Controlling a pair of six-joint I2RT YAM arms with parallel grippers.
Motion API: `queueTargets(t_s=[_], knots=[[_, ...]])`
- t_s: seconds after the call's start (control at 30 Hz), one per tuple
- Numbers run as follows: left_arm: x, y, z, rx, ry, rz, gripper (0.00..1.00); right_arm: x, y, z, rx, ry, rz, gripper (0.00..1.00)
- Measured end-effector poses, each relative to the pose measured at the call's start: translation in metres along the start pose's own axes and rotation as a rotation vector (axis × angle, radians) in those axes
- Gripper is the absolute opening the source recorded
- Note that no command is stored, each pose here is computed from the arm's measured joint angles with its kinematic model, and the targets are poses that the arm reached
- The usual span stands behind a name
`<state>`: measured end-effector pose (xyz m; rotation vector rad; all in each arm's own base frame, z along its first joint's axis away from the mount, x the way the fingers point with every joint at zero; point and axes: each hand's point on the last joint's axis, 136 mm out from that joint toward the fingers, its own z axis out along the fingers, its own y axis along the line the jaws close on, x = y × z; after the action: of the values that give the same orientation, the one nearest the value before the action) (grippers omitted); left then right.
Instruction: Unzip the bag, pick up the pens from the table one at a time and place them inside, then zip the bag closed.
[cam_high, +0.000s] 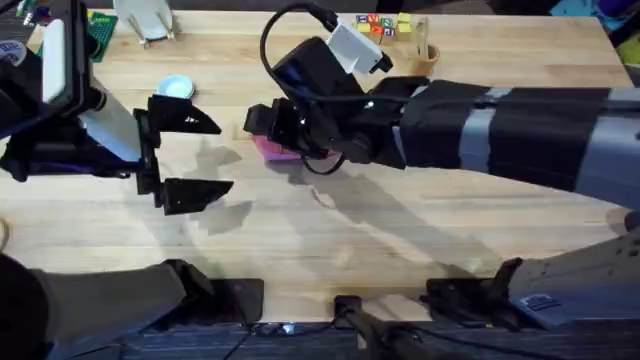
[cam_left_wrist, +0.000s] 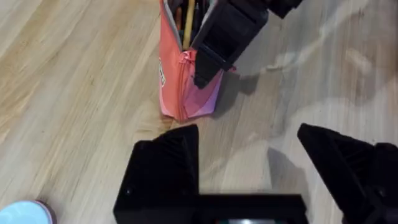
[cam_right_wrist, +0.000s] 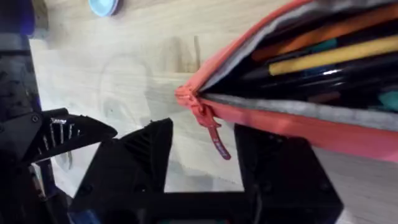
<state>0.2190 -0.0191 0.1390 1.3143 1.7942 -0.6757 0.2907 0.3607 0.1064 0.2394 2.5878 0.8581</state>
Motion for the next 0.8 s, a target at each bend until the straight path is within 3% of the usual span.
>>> queueTargets(t_s=[0.23,0.47,0.8], knots=[[0.0,0.0,0.0,0.0,0.0,0.0,0.993,-0.0052,-0.0029,-0.0001,0.017,-0.031,0.015,0.41],[0.0,0.0,0.0,0.0,0.0,0.0,0.994,-0.0084,-0.0049,-0.0003,0.027,-0.05,0.038,0.053],[0.0,0.0001,0.0,0.0,0.0,0.0,0.994,-0.0087,-0.005,-0.0003,0.028,-0.051,0.042,0.031]])
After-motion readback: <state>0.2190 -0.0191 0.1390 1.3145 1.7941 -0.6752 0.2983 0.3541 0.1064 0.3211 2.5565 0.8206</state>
